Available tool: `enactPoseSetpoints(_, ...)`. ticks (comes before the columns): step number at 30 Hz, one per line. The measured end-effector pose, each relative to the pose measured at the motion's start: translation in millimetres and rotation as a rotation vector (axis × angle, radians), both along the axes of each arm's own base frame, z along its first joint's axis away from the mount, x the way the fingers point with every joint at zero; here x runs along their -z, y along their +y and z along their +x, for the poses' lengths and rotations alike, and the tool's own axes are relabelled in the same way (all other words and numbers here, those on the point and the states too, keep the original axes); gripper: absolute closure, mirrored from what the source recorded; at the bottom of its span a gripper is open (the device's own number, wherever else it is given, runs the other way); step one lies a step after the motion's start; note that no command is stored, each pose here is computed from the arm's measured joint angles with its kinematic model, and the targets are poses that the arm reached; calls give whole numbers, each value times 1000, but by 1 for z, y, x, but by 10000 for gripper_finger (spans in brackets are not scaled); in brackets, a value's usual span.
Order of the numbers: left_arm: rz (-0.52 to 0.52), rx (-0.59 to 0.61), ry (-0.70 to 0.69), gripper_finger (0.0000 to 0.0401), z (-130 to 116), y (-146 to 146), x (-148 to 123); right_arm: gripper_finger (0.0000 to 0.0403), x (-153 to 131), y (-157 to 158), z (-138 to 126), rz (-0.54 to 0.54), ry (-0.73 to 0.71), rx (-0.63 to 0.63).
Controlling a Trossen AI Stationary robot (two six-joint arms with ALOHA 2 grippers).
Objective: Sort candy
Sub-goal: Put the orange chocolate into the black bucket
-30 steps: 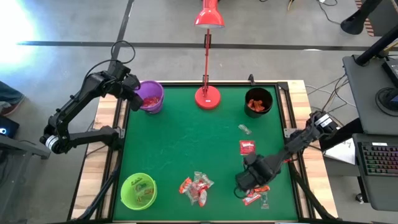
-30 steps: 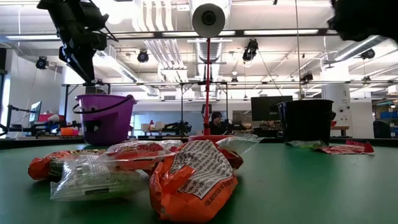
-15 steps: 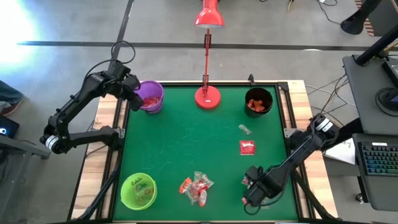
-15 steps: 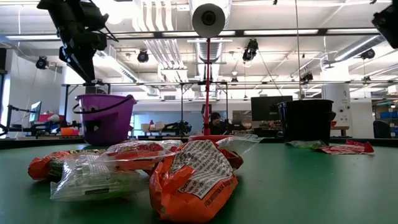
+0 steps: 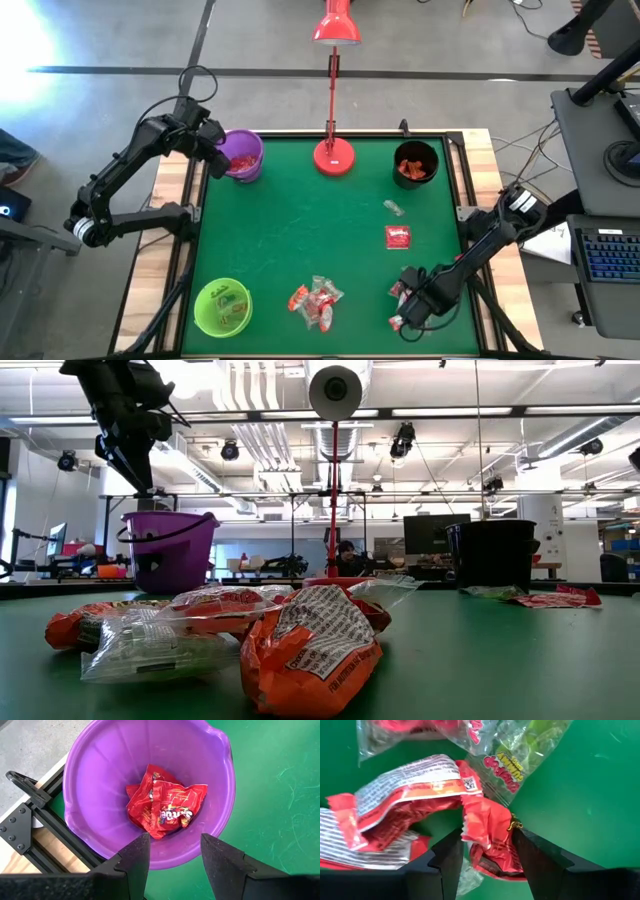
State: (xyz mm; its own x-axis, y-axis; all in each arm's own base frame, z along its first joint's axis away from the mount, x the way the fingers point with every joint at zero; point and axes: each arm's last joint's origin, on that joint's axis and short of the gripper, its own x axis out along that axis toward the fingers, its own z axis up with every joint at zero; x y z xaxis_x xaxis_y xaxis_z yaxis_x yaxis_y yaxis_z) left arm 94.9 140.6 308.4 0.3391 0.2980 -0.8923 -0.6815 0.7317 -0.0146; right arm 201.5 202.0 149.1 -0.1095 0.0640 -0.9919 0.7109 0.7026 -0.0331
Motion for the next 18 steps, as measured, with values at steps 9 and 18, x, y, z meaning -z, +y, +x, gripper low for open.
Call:
enactPoseSetpoints(9, -1, -4, -2, 243, 0, 0, 0, 275, 12, -8, -8, -4, 26, -38)
enactPoseSetpoints(18, -2, -4, -2, 243, 0, 0, 0, 382, 0, -3, -3, 8, 14, 57)
